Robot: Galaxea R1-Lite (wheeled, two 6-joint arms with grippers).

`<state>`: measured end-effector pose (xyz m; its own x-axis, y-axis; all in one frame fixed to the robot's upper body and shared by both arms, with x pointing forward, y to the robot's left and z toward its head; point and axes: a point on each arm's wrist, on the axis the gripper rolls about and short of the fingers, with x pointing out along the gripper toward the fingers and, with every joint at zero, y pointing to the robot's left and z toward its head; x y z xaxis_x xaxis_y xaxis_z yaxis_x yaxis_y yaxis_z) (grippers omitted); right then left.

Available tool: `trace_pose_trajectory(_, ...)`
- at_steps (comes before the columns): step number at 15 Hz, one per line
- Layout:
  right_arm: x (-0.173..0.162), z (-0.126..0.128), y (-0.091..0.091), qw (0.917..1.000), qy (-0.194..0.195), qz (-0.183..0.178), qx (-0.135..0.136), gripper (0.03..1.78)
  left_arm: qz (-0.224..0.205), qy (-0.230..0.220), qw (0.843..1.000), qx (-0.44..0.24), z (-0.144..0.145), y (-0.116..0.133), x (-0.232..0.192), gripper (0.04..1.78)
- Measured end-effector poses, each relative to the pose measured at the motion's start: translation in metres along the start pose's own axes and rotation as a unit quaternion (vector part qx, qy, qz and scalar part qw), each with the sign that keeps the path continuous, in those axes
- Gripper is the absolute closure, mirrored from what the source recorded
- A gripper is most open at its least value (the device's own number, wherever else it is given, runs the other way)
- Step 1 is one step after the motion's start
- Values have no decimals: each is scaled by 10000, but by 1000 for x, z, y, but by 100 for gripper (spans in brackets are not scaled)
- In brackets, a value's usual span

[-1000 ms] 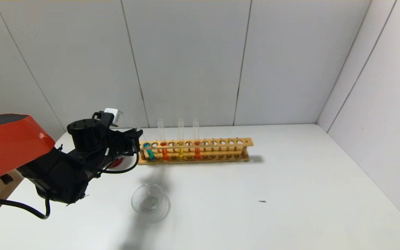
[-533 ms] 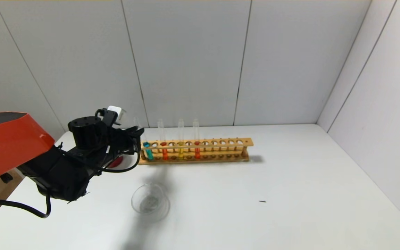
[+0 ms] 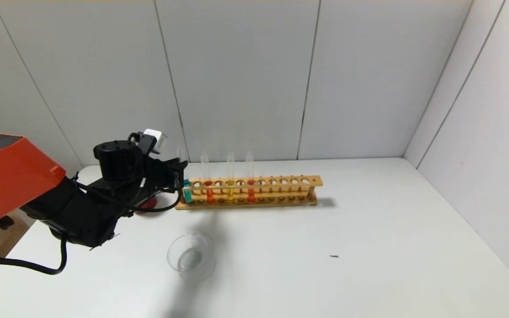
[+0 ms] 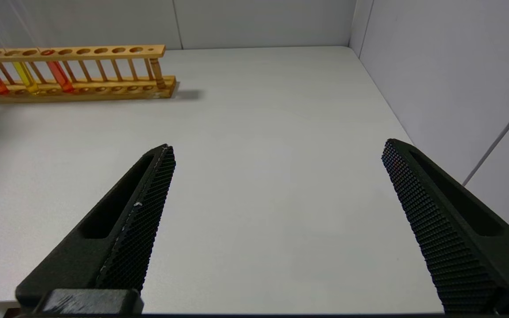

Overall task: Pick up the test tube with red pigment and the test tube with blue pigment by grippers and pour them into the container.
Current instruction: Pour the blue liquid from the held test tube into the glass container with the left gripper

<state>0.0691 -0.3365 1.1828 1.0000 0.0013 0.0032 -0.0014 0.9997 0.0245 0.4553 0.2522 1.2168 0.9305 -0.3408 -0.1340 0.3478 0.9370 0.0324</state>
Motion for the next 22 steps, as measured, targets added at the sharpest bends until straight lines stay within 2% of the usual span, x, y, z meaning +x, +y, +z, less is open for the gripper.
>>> trace_pose_trajectory(22,0,0,0,10000,2,0,-2,10,197,-469,9987,57,78,-5,-10,150)
